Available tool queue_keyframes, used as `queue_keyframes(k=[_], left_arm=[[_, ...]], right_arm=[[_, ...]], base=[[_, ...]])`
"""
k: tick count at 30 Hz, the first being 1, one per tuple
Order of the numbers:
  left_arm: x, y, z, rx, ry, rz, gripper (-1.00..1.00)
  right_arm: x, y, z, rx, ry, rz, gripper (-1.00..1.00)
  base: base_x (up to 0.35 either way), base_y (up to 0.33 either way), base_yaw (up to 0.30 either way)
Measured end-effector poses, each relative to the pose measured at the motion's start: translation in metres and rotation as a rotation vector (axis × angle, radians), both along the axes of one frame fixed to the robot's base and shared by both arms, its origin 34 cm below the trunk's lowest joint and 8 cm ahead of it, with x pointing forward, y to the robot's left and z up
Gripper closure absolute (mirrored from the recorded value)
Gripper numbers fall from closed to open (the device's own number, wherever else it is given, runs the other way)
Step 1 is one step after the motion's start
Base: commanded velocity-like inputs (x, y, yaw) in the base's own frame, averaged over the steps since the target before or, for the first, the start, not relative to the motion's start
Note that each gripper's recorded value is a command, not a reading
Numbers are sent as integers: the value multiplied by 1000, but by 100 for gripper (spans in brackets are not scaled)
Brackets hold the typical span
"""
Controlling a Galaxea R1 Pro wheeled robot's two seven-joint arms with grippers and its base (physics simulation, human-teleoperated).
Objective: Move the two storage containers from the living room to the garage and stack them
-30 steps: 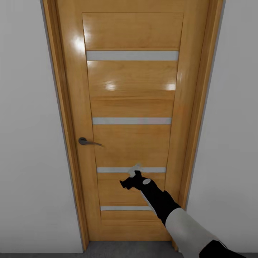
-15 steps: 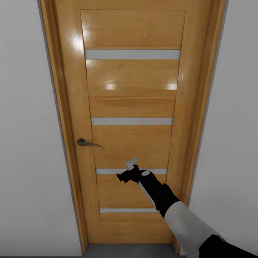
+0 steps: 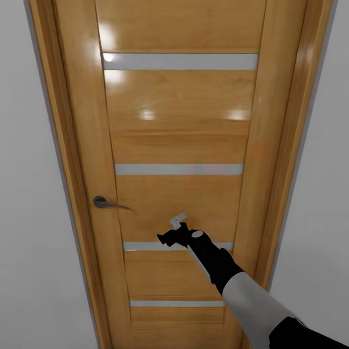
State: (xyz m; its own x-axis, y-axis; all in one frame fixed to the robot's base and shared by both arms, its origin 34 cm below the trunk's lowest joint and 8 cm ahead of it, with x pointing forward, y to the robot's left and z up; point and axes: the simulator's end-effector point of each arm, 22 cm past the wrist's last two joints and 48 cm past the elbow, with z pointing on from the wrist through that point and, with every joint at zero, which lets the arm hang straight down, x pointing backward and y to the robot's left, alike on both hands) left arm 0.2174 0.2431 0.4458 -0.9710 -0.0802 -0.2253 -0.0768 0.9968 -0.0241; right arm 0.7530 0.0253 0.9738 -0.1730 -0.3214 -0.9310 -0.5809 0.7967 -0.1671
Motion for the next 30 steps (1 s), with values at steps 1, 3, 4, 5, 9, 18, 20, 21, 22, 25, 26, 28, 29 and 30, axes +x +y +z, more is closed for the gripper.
queue_keyframes(k=[1,3,4,5,9,18,20,21,22,25,26,28,29,30], left_arm=[[0,0,0,0,0,0,-100],[0,0,0,0,0,0,-100],[0,0,0,0,0,0,-100],[0,0,0,0,0,0,-100],[0,-1,0,-1,0,0,-100],[0,-1,0,-1,1,0,-100],[0,0,0,0,0,-1,-100],[0,0,0,0,1,-1,-100],[0,0,0,0,0,-1,-100],[0,0,0,0,0,-1,-100],[0,0,0,0,0,-1,-100],[0,0,0,0,0,-1,-100],[0,0,0,0,0,-1,-100],[0,0,0,0,0,0,-100]], right_arm=[[-1,1,0,3,2,3,-100],[-1,1,0,5,4,5,-100],[-1,2,0,6,5,5,-100],[-1,2,0,7,5,6,-100],[-1,1,0,2,2,5,-100],[-10,18,-4,-45,-29,57,-100],[-6,13,-6,-58,-39,27,-100],[-4,10,-6,-63,-43,14,-100],[-4,10,-6,-61,-42,11,-100],[-1,6,-5,-59,-45,-10,-100],[0,5,-5,-61,-48,-17,-100],[2,3,-4,-66,-56,-28,-100],[3,1,-3,-67,-62,-36,-100],[4,0,-1,-67,-67,-44,-100]], base=[[322,0,0],[322,0,0],[322,0,0],[322,0,0],[322,0,0],[298,0,0],[48,0,0],[30,0,0],[19,0,0],[9,0,0],[4,0,0],[2,0,0],[1,0,0],[0,0,0]])
